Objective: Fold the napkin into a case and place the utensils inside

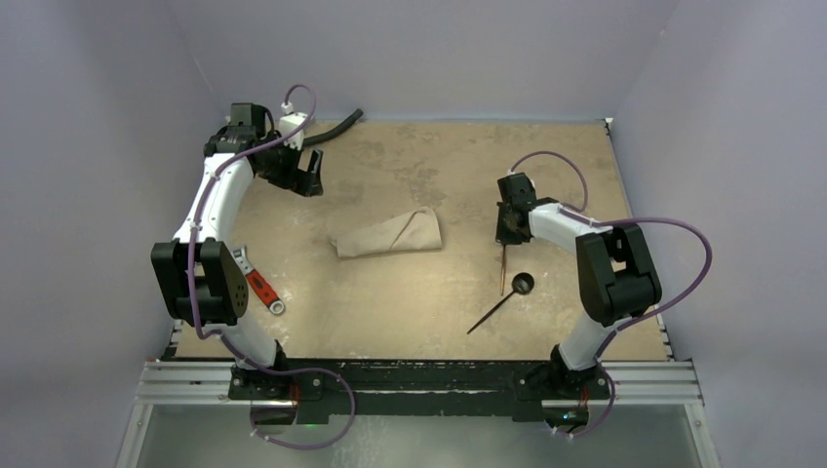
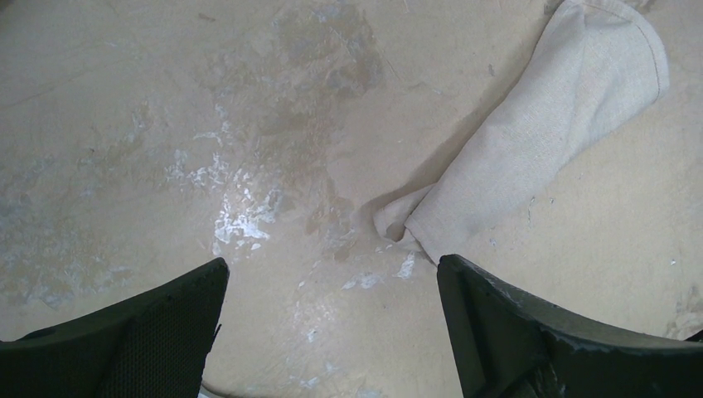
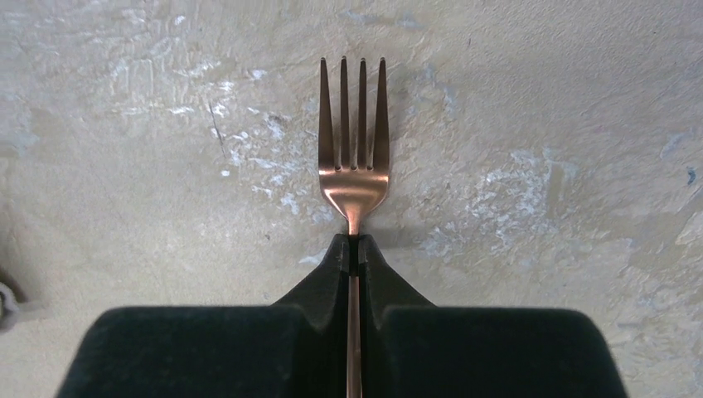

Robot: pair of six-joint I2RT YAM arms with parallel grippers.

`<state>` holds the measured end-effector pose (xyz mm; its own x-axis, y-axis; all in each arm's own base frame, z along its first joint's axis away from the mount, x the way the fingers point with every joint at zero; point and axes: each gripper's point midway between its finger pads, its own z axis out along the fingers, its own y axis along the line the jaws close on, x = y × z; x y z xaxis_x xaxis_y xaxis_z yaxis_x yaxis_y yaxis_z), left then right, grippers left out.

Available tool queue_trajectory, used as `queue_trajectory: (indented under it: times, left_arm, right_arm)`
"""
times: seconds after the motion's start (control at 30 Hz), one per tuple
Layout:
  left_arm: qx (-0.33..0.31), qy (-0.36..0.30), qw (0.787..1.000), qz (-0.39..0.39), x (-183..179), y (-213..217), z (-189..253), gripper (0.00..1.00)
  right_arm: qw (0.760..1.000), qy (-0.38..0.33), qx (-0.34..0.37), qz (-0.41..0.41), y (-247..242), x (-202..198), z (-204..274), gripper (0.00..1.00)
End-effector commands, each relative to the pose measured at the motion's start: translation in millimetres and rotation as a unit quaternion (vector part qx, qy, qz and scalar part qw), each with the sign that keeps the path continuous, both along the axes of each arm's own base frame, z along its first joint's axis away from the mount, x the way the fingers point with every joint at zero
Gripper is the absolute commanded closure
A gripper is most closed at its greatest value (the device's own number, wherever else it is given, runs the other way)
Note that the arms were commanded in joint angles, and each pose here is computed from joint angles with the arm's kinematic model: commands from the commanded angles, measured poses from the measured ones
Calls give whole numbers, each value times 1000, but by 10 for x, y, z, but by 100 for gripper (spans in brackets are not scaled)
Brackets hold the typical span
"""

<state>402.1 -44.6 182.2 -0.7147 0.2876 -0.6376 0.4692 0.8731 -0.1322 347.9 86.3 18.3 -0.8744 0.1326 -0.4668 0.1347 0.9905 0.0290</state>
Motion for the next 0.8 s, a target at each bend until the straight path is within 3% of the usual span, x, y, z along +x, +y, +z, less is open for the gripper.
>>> queue_trajectory:
  times: [0.0,0.13,0.4,0.6,0.77]
  left_arm:
    - [-10,-19,1000,-14,-52,-88,204,5]
    - [-8,-14,1000,-19,-88,-150,185,6]
    - [-29,-7,994,-110,-327,-1089,219,3]
    - [-64,16,984,-163,-536,-1804,142,1]
    - [-119,27,971,-208,-751,-2369,174,1]
  right_arm:
    - [999,-31,17,-37,39,163,51,100]
    - [996,-38,69,-42,213,206,62,100]
    - [972,-121,195,-58,606,553,709,100]
    - [939,-163,293,-71,813,541,1188,100]
    - [898,-194,387,-80,977,493,1635,100]
